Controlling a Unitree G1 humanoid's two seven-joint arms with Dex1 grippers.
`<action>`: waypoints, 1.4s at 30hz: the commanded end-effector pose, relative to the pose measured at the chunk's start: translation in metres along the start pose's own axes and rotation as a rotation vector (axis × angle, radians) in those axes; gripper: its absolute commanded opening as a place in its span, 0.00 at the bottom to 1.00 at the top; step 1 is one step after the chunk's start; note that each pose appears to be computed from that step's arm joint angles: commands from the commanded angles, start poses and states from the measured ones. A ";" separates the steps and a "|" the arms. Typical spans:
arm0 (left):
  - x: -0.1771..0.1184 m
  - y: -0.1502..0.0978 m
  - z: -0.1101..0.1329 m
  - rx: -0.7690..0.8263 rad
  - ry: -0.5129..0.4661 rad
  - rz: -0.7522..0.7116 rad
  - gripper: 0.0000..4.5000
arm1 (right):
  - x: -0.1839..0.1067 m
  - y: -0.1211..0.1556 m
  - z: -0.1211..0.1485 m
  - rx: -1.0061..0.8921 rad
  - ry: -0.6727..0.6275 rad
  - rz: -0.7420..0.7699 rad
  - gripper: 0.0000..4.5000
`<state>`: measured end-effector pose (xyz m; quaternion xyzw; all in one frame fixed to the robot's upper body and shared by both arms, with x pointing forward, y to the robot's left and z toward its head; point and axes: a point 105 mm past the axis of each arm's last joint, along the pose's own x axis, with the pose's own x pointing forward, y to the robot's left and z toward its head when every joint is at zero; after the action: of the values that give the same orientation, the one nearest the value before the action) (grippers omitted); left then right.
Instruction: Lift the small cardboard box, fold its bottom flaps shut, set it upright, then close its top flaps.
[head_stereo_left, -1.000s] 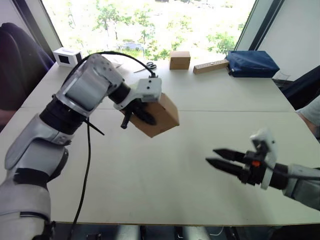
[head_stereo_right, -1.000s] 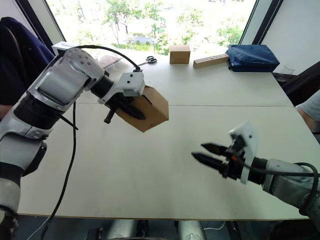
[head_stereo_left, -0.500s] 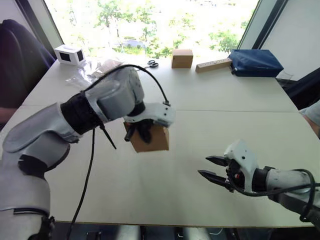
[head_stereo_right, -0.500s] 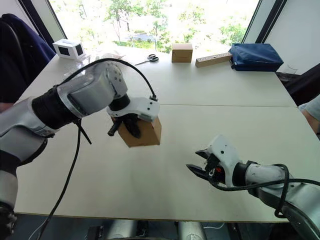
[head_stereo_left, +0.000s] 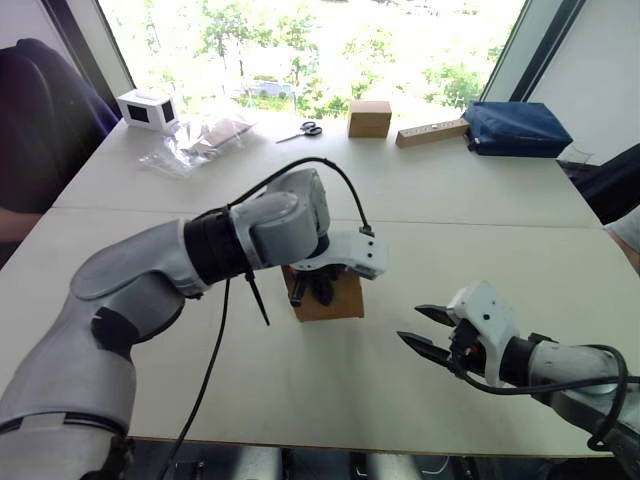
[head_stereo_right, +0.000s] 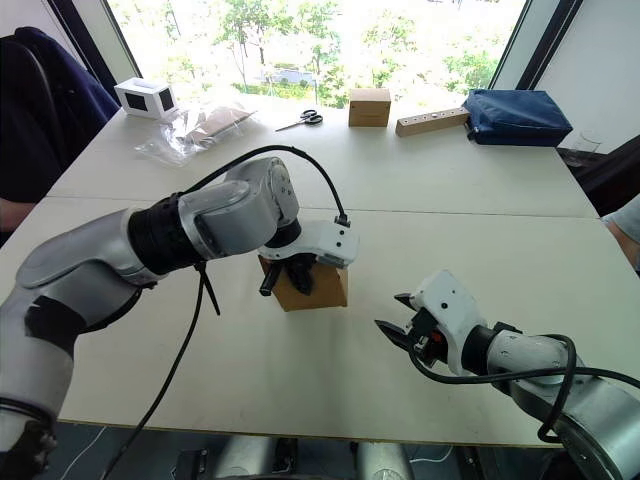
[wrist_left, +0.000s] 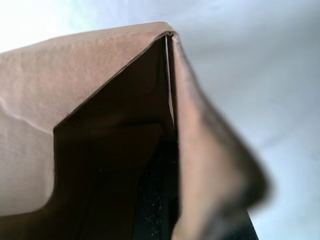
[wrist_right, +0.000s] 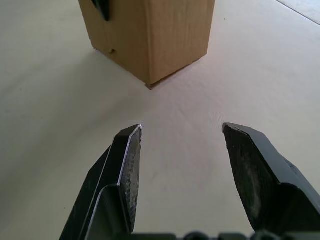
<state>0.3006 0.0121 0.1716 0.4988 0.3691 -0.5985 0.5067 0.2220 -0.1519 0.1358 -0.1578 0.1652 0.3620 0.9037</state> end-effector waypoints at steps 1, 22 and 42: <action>-0.007 0.004 0.003 0.036 0.000 0.032 0.00 | -0.002 0.000 0.009 -0.022 -0.047 -0.009 0.60; -0.019 -0.008 0.018 -0.037 -0.056 -0.059 0.32 | 0.010 -0.009 0.011 -0.014 -0.059 -0.021 0.61; -0.152 0.029 0.041 -0.236 -0.812 0.019 0.32 | -0.011 -0.036 0.040 0.142 -0.279 -0.032 0.61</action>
<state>0.3084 -0.0017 0.2981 0.2078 0.3025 -0.6863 0.6280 0.2462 -0.1611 0.1664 -0.0638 0.0924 0.3588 0.9266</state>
